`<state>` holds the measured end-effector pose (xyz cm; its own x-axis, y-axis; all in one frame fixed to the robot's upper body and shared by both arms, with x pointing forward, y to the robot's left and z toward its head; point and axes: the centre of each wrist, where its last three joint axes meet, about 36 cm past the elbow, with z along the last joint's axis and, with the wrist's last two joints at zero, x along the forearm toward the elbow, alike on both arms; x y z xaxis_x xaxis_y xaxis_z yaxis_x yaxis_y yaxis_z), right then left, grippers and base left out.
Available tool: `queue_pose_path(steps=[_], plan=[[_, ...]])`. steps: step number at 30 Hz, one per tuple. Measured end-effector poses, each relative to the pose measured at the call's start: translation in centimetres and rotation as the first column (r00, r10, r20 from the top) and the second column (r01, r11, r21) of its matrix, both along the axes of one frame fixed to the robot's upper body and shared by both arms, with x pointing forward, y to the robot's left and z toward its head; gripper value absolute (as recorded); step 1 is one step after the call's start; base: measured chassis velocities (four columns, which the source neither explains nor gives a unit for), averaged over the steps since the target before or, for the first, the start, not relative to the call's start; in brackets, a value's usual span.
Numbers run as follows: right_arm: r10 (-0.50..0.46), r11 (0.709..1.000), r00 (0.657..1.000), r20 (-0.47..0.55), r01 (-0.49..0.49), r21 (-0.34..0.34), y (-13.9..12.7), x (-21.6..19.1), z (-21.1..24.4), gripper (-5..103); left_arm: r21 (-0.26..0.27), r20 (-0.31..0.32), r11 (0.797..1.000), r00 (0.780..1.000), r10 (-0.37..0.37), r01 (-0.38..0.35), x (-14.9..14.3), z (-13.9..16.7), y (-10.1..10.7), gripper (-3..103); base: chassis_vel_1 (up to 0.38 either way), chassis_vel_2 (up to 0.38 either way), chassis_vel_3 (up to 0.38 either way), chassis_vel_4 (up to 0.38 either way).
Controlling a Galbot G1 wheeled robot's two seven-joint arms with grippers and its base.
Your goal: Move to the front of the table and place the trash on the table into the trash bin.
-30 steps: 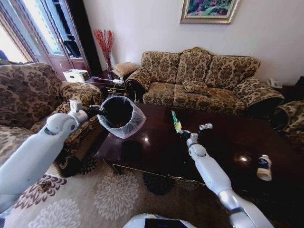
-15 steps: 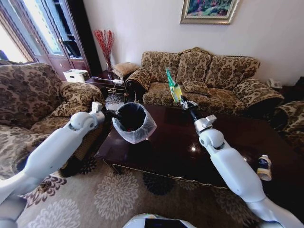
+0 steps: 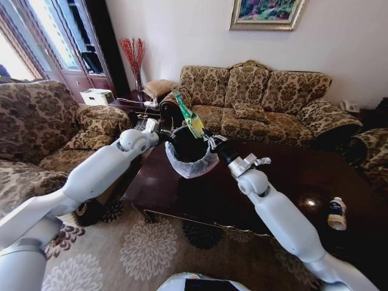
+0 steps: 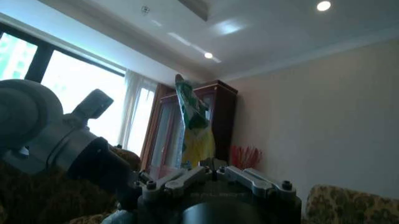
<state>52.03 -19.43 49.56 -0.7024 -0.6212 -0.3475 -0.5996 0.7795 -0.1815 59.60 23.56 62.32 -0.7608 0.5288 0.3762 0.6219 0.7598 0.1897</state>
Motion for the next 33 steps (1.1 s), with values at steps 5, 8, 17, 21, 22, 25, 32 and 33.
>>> queue_pose_path(steps=[5, 8, 17, 21, 22, 25, 32, 33], plan=[[-0.029, 0.999, 1.0, 0.008, 0.03, -0.044, -0.5, 0.6, -0.9, -2, 0.005, 0.007, 1.0, 1.0, -0.018, 0.018, -0.6, 0.3, -0.4, 2, 0.0, 0.0, 0.0, 0.0], [-0.038, 0.997, 0.999, -0.002, 0.038, -0.072, -1.0, 0.2, -1.5, 7, 0.007, 0.014, 1.0, 1.0, -0.012, 0.012, -0.6, 0.7, 0.0, 2, 0.0, 0.0, 0.0, 0.0], [-0.024, 0.997, 1.0, 0.004, 0.024, -0.076, -0.7, -1.9, -1.1, 39, -0.005, 0.025, 1.0, 1.0, 0.005, -0.005, -0.6, 1.5, 1.0, 2, 0.0, 0.0, 0.0, 0.0], [-0.032, 0.999, 0.999, 0.013, 0.032, -0.029, -0.4, -3.0, 0.6, 54, -0.011, 0.02, 1.0, 1.0, 0.01, -0.01, -0.7, 1.3, 1.3, 2, 0.0, 0.0, 0.0, 0.0], [-0.057, 0.998, 0.998, 0.005, 0.057, 0.014, -0.7, -3.6, 1.7, 60, -0.02, 0.02, 1.0, 1.0, 0.022, -0.022, -0.7, 1.3, 1.7, 2, 0.0, 0.0, 0.0, 0.0], [-0.122, 0.991, 0.992, -0.024, 0.123, 0.06, -2.0, -4.2, 2.9, 71, -0.044, 0.026, 0.998, 0.998, 0.055, -0.054, -0.6, 1.5, 2.9, 2, 0.0, 0.0, 0.0, 0.0], [-0.367, 0.929, 0.917, -0.154, 0.37, -0.011, -9.1, -2.6, 1.0, 93, -0.067, 0.012, 0.98, 0.982, 0.19, -0.189, -0.8, 0.3, 7.4, 2, 0.0, 0.0, 0.0, 0.0], [-0.442, 0.896, 0.878, -0.183, 0.441, -0.051, -11.3, -2.0, -0.2, 99, -0.066, 0.009, 0.974, 0.975, 0.22, -0.219, -1.0, -0.5, 8.4, 2, 0.0, 0.0, 0.0, 0.0]])
